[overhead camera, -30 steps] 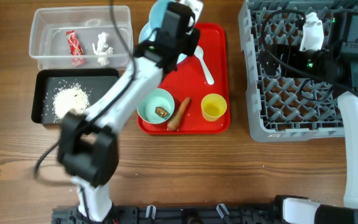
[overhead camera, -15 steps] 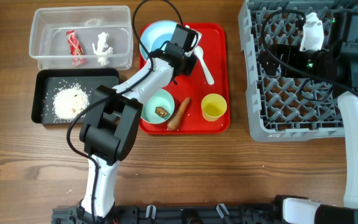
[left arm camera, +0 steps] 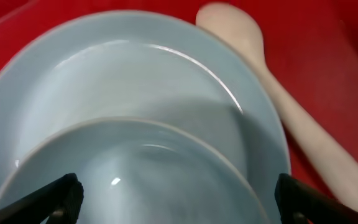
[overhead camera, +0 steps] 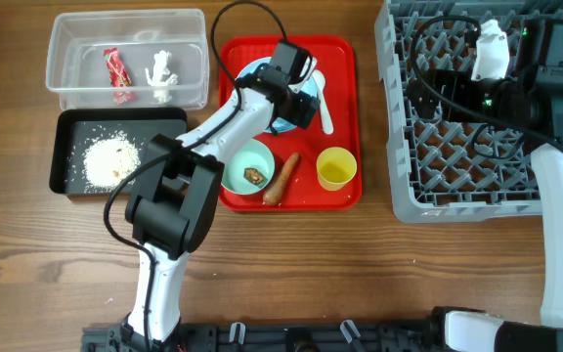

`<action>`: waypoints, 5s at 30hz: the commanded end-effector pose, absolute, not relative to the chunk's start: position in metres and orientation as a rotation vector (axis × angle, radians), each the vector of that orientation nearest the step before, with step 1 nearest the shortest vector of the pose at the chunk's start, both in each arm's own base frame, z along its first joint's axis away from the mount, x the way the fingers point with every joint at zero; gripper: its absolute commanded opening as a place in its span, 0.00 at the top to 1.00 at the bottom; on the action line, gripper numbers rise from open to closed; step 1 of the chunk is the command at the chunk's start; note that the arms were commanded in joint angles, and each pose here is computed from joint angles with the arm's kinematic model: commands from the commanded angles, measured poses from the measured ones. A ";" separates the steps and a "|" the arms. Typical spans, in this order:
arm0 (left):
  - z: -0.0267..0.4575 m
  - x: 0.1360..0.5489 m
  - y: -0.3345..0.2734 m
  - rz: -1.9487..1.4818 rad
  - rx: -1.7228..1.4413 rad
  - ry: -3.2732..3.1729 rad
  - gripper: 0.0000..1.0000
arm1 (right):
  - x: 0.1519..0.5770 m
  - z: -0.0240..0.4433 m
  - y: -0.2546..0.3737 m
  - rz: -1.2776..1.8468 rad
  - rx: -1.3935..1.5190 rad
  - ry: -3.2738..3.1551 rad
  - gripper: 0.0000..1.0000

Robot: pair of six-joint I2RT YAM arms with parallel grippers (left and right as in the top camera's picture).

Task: Sort waste into correct bins and load items into the dishwasher rack
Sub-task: 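Grasp the rim of the green bowl with the left gripper, then tip the green bowl over the black tray to dump the scrap, then return the green bowl to the red tray with the left gripper, then grasp the orange sausage on the red tray with the left gripper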

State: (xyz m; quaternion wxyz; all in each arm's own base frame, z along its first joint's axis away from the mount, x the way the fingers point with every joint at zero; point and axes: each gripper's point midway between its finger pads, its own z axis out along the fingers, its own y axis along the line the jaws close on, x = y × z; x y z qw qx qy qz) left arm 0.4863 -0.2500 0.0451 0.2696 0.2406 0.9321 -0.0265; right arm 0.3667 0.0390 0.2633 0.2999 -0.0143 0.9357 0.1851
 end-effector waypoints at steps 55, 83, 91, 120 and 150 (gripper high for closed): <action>0.183 0.353 -0.092 -0.516 -0.329 2.750 0.96 | 0.377 0.270 0.038 0.486 -0.009 2.451 0.00; 0.142 0.379 0.083 -1.848 -0.659 1.825 0.96 | 0.381 0.272 0.038 0.480 -0.016 2.433 0.00; 0.139 0.378 0.083 -1.882 -0.717 1.823 0.96 | 0.383 0.273 0.036 0.465 -0.014 2.424 0.00; 0.070 0.353 -0.201 -0.245 0.545 2.749 0.96 | 0.383 0.273 0.036 0.478 0.019 2.428 0.00; 0.138 0.358 -0.207 -0.372 0.402 2.650 0.30 | 0.382 0.276 0.102 0.591 -0.106 2.420 0.00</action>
